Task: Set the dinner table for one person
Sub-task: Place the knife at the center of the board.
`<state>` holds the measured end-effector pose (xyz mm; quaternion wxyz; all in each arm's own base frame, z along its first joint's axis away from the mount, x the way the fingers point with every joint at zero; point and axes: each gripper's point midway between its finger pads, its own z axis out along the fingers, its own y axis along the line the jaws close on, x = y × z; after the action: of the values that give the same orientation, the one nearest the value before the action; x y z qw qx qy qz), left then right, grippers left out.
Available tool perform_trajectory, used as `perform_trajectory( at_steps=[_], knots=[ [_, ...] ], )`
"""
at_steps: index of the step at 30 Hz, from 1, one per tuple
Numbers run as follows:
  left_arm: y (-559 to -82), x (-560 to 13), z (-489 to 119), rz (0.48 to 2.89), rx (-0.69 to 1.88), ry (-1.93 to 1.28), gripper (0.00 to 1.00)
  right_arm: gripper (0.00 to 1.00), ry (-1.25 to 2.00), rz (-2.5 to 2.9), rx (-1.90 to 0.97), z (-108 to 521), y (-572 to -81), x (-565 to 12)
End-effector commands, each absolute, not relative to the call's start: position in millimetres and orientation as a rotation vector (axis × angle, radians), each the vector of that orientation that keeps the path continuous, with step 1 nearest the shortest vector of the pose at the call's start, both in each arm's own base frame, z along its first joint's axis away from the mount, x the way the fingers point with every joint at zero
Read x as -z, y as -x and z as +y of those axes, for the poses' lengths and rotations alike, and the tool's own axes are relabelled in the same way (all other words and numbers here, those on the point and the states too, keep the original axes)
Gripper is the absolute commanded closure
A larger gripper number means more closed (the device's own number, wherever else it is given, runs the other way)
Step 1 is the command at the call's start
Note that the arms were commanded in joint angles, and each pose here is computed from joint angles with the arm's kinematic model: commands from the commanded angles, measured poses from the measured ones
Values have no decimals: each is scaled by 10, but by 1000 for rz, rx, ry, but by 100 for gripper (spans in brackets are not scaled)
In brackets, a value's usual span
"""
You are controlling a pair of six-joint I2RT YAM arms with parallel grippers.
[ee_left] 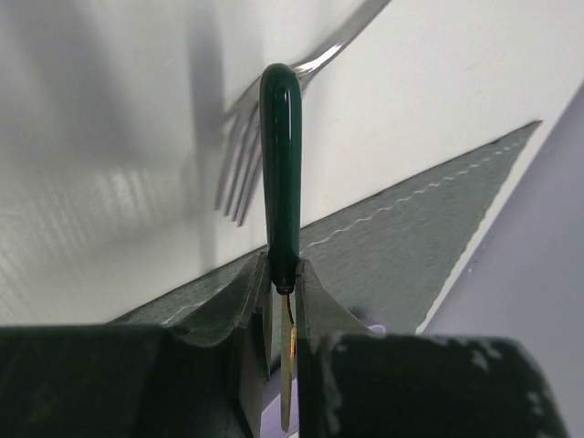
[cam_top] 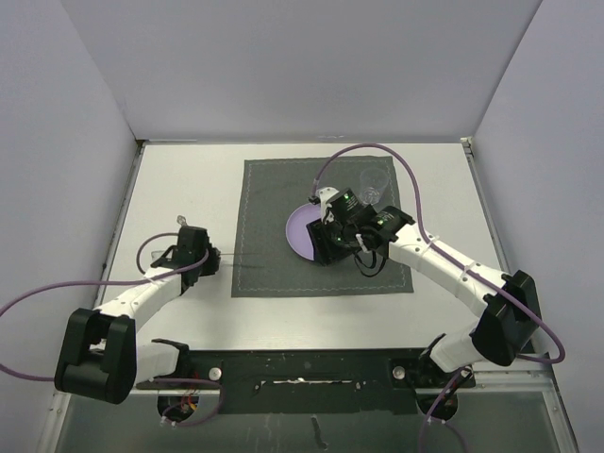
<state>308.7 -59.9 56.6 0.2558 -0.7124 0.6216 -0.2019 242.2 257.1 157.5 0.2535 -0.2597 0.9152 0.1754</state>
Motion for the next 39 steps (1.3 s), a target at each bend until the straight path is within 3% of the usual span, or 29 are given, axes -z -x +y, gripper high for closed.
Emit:
perform_trajectory(
  at_steps=[1,16,19,26,39],
  knots=[
    [-3252,-670,-833,1524,677,2003,100,52,680,2394,-502,2635,-2464,-1893],
    [-3170,-748,-966,1530,660,2003,100,52,677,2392,-506,2621,-2419,-1876],
    [-3197,-815,-915,1522,625,1975,94,52,676,2390,-503,2607,-2415,-1884],
    [-3494,-1003,-821,1494,619,1916,82,52,677,2390,-475,2546,-2404,-1913],
    [-4189,-942,-908,1454,709,1949,82,52,662,2407,-426,2373,-2304,-1947]
  ],
)
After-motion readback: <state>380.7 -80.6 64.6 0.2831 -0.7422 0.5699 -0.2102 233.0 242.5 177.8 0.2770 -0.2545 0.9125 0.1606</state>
